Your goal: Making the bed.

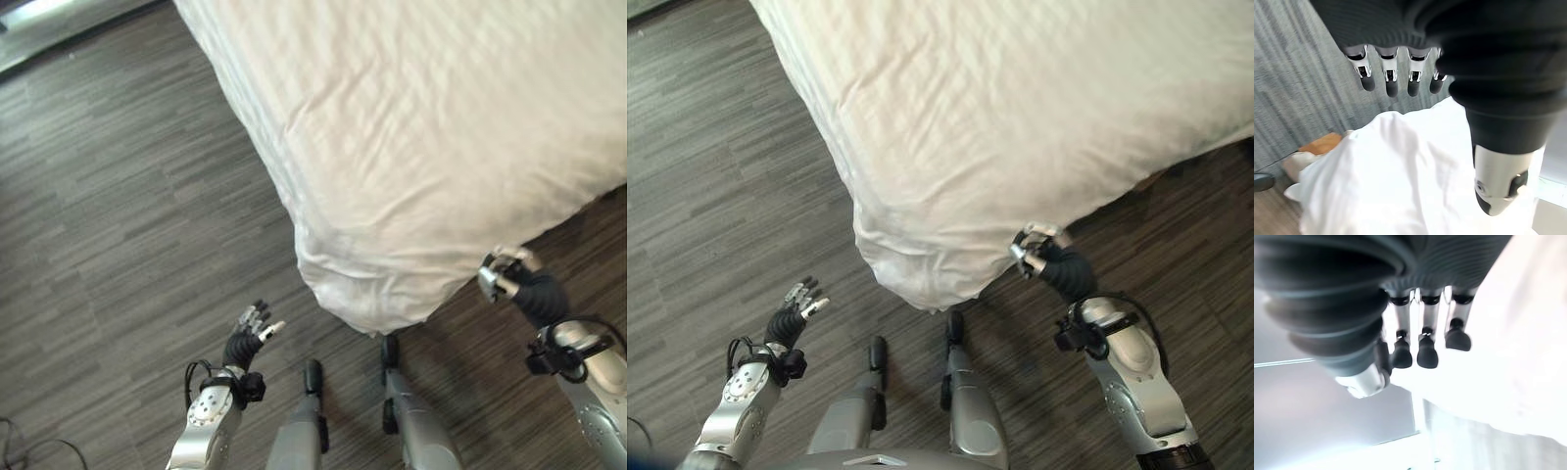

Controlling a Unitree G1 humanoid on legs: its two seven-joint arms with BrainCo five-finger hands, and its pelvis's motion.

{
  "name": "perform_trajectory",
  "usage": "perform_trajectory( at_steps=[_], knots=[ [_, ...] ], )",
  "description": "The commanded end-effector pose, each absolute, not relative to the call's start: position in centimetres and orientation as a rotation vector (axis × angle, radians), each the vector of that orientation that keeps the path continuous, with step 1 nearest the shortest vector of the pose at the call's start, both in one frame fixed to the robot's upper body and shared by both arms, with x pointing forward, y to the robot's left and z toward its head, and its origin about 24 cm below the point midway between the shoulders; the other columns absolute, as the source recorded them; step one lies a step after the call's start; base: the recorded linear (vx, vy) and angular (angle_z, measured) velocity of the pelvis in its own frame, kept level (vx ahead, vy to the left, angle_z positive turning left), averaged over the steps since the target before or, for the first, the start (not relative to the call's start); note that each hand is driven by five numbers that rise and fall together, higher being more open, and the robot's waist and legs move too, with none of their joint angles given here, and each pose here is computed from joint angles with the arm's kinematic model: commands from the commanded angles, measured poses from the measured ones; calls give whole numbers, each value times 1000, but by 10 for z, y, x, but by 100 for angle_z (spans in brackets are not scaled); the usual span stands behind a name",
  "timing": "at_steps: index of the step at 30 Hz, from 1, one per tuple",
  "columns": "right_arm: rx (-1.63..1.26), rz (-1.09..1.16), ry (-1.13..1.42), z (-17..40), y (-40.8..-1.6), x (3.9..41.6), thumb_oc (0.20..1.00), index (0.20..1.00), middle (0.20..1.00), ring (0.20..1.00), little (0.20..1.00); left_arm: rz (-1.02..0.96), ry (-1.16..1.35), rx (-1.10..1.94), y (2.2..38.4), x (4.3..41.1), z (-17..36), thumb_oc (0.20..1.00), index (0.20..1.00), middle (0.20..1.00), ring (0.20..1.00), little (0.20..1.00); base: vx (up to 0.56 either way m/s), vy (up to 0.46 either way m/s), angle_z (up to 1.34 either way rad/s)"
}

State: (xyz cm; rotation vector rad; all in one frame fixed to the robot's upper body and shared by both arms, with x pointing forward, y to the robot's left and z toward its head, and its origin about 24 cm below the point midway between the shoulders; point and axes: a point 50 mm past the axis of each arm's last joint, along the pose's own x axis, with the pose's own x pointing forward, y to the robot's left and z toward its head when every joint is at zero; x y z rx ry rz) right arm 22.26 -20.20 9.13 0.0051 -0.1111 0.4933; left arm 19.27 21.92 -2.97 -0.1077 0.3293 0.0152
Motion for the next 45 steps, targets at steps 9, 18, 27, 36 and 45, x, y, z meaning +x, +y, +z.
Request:
perform_trajectory(
  at_steps=[9,18,27,36,45],
  knots=[
    [-60,543,-107,88,-159,296,200,200,200,200,200,-30,222,-101,210,214,-14,1000,1000,1000,1000,1000,-11,-7,6],
    [58,194,-19,74,-195,338,200,200,200,200,200,-26,231,-154,199,221,-17,1000,1000,1000,1000,1000,-3,0,1],
    [38,-71,612,-62,-248,268,200,200,200,200,200,-46,224,-163,195,228,-13,1000,1000,1000,1000,1000,13,-2,3],
    [210,-598,849,-107,-333,145,200,200,200,200,200,-19,202,-139,209,224,-8,1000,1000,1000,1000,1000,27,11,4],
    [-72,-971,94,28,-406,163,200,200,200,200,200,175,240,-100,242,209,-18,1000,1000,1000,1000,1000,58,-16,-6]
  ],
)
